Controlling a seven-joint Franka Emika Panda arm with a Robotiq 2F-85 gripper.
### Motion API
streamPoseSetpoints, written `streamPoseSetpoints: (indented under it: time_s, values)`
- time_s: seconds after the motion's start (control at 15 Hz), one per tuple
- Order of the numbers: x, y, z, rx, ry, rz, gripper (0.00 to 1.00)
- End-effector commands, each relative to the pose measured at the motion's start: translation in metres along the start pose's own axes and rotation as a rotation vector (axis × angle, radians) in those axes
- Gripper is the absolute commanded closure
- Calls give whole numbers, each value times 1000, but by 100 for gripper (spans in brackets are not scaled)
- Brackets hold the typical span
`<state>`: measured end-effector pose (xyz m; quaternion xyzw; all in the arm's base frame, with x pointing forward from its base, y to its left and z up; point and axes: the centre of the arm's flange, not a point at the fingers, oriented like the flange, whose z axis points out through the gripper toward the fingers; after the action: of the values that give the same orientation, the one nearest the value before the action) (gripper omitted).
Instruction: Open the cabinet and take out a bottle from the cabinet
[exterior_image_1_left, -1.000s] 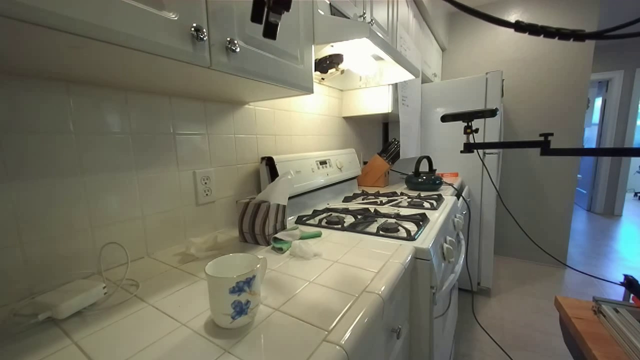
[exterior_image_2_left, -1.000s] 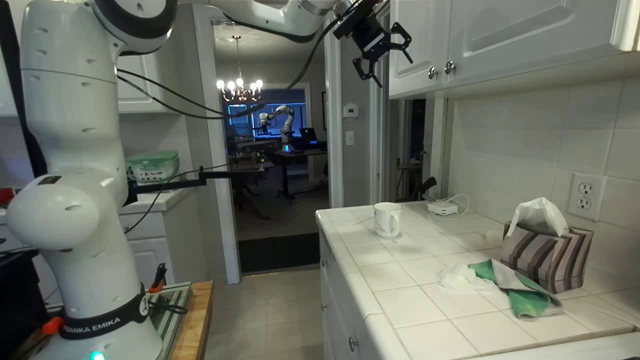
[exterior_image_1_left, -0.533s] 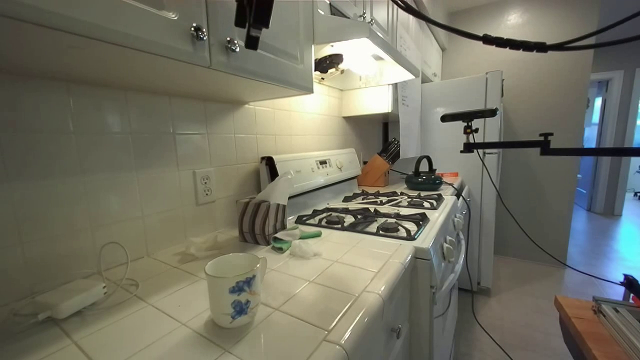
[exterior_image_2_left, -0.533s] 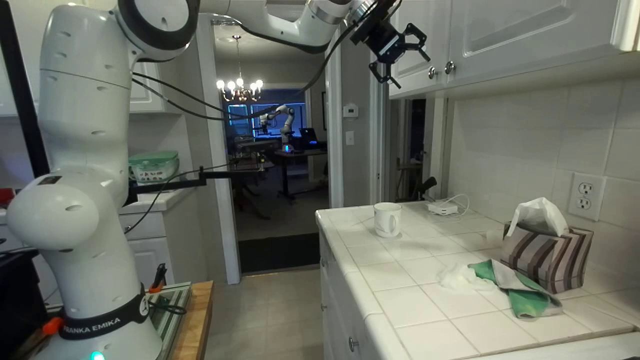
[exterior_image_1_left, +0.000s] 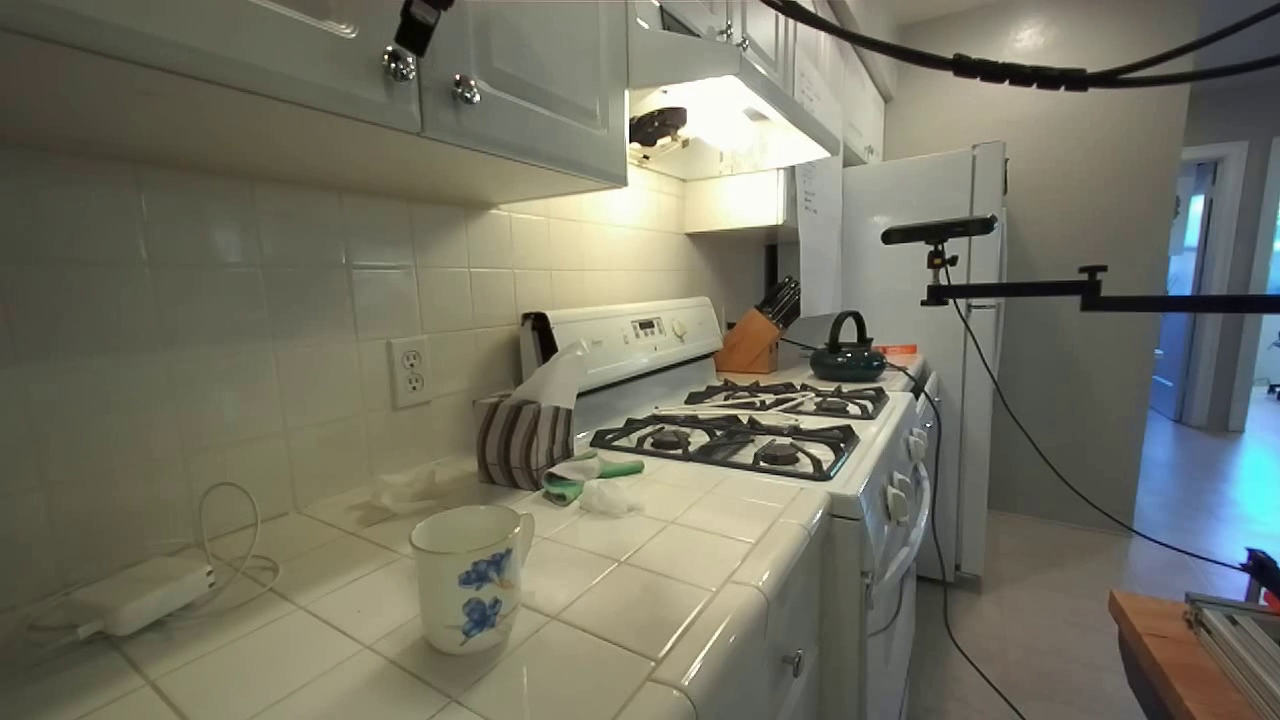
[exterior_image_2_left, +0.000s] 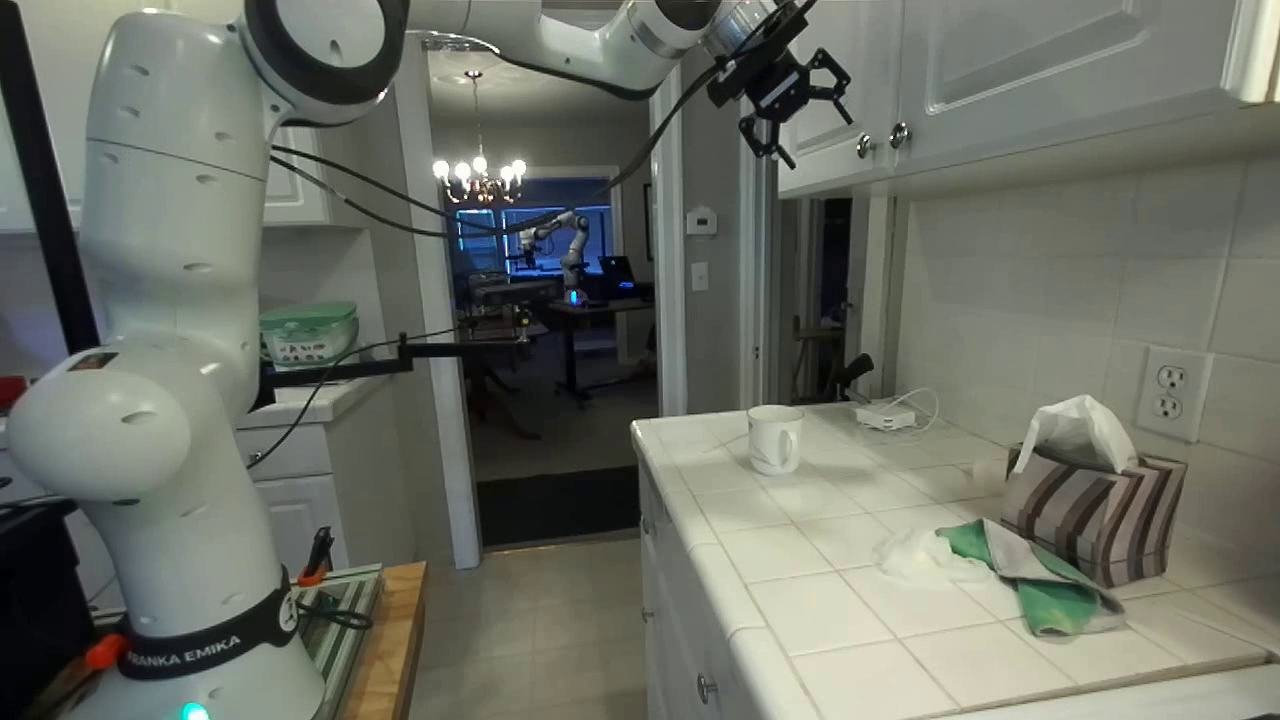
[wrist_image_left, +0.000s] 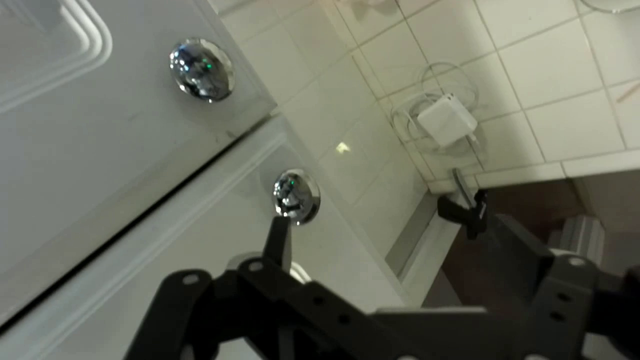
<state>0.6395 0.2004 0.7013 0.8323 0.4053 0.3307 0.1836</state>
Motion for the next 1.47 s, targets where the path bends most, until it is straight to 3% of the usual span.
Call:
streamPoseSetpoints:
  time_s: [0.0, 0.27, 0.47, 0.67, 0.73, 1.0, 1.07, 1.4]
  values:
    - [-48, -17, -35, 53, 76, 149, 0]
    - [-92, -27, -44, 110, 32, 281, 0]
    - [-126, -18, -29, 130, 36, 317, 0]
    - [-156, 1, -9, 178, 160, 336, 0]
    - [-163, 8, 0, 194, 236, 336, 0]
    - [-163, 5, 13, 258, 390, 274, 0]
    - [-143, 4, 8, 206, 307, 309, 0]
    - [-144, 3, 9, 211, 315, 305, 0]
